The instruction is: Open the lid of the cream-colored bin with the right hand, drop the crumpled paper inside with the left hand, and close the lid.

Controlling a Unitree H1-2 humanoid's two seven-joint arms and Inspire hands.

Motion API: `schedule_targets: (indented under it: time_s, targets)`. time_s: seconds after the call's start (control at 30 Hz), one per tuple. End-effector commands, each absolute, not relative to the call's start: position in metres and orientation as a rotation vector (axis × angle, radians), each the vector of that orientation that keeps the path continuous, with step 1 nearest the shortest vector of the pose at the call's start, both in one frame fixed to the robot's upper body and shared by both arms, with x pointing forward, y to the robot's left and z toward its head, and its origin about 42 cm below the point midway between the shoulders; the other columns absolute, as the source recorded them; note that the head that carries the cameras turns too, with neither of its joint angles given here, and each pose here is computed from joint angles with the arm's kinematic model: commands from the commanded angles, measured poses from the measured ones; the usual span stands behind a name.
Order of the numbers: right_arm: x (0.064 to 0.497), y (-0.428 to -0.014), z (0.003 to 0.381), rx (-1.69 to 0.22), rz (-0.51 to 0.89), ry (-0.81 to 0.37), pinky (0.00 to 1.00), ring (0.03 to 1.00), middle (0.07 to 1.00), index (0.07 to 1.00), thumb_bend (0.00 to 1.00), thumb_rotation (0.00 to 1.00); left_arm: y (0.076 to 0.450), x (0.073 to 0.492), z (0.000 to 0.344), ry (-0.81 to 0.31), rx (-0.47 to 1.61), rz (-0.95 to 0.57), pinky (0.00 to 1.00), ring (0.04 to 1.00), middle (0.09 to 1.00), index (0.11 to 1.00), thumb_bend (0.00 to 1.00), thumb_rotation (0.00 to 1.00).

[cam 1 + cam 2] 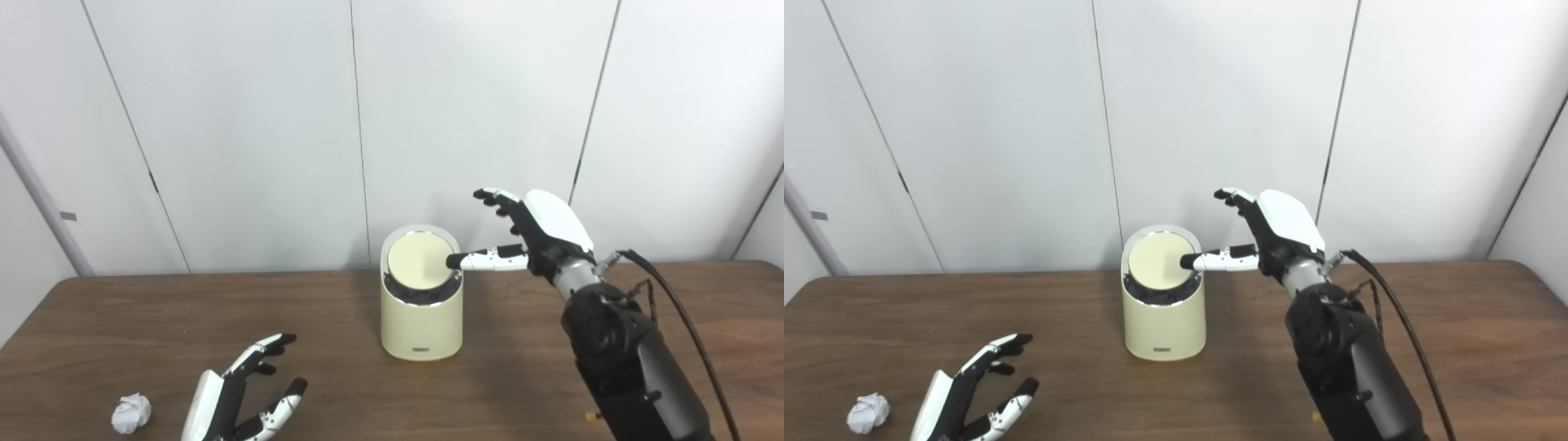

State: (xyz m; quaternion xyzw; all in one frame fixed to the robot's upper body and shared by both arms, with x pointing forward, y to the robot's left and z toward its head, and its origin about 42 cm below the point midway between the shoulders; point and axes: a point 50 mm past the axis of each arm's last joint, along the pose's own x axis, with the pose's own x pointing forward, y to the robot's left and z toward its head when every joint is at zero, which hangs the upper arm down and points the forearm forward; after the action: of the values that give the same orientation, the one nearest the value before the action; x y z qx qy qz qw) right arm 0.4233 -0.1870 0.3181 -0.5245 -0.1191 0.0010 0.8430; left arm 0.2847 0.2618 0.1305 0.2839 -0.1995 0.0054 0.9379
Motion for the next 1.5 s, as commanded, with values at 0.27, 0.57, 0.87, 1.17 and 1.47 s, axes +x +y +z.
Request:
schedule_targets:
  time_s: [0.27,0.57,0.87,1.17,1.47]
  targets:
    - [0.438,-0.171,0.35,-1.18,-0.028,-0.319,0.66,0.796,0.834,0.832,1.0,0.57,0.25,0.282,0.125,-0.407,0.553,0.014,0.66,0.775,0.811,0.792,0.5,0.51]
    - [0.451,-0.158,0.345,-1.256,0.0,-0.314,0.78,0.849,0.842,0.837,0.99,0.58,0.245,0.281,0.126,-0.406,0.553,0.017,0.67,0.777,0.811,0.789,0.51,0.53]
    - [0.458,-0.149,0.341,-1.275,0.0,-0.284,0.72,0.847,0.858,0.848,1.0,0.6,0.244,0.278,0.128,-0.403,0.557,0.025,0.67,0.778,0.81,0.787,0.51,0.52]
    - [0.467,-0.142,0.338,-1.328,0.009,-0.291,0.7,0.832,0.848,0.846,1.0,0.6,0.242,0.277,0.129,-0.398,0.555,0.027,0.68,0.782,0.813,0.789,0.51,0.52]
    - [0.474,-0.142,0.333,-1.389,0.02,-0.284,0.73,0.834,0.847,0.849,1.0,0.59,0.24,0.275,0.132,-0.399,0.556,0.027,0.67,0.775,0.809,0.785,0.51,0.52]
